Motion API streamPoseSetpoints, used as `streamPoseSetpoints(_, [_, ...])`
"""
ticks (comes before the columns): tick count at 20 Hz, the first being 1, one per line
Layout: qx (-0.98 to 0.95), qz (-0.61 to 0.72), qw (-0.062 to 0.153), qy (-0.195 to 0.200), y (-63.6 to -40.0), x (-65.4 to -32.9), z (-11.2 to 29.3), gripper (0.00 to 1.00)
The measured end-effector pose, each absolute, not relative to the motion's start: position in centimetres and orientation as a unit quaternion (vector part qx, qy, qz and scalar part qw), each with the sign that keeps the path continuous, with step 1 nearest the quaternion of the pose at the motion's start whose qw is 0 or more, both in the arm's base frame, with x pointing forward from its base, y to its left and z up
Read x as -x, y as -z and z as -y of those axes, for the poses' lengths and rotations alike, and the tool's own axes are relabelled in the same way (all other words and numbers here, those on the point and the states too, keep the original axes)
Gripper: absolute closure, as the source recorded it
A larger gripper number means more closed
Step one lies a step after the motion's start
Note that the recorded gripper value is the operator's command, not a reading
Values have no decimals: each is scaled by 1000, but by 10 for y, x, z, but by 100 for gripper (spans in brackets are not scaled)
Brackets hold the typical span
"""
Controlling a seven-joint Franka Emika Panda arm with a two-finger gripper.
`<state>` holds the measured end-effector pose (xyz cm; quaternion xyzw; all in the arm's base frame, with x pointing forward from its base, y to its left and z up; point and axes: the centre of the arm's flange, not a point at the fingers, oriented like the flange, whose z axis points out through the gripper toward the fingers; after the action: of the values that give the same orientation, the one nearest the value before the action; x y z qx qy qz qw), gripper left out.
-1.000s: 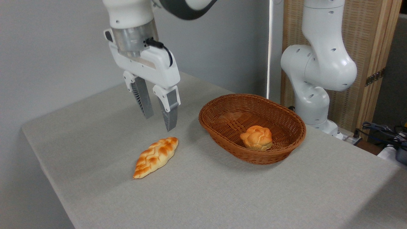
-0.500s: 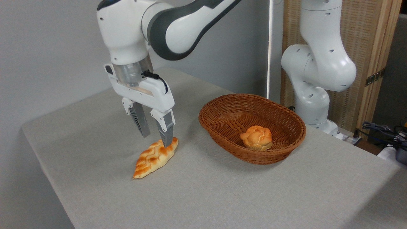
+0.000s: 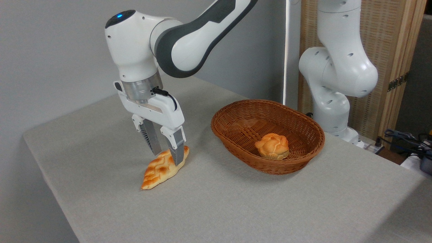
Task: Put bread into the basket
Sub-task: 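Close the gripper on the end of the braided loaf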
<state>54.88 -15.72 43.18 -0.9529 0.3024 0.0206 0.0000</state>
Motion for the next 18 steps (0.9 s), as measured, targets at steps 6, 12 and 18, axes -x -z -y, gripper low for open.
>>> streamPoseSetpoints(6, [952, -305, -1, -20, -422, -550, 160, 0])
streamPoseSetpoints(12, [949, -313, -2, -24, -414, -545, 169, 0])
streamPoseSetpoints(18, [949, -314, -2, -27, -409, -545, 170, 0])
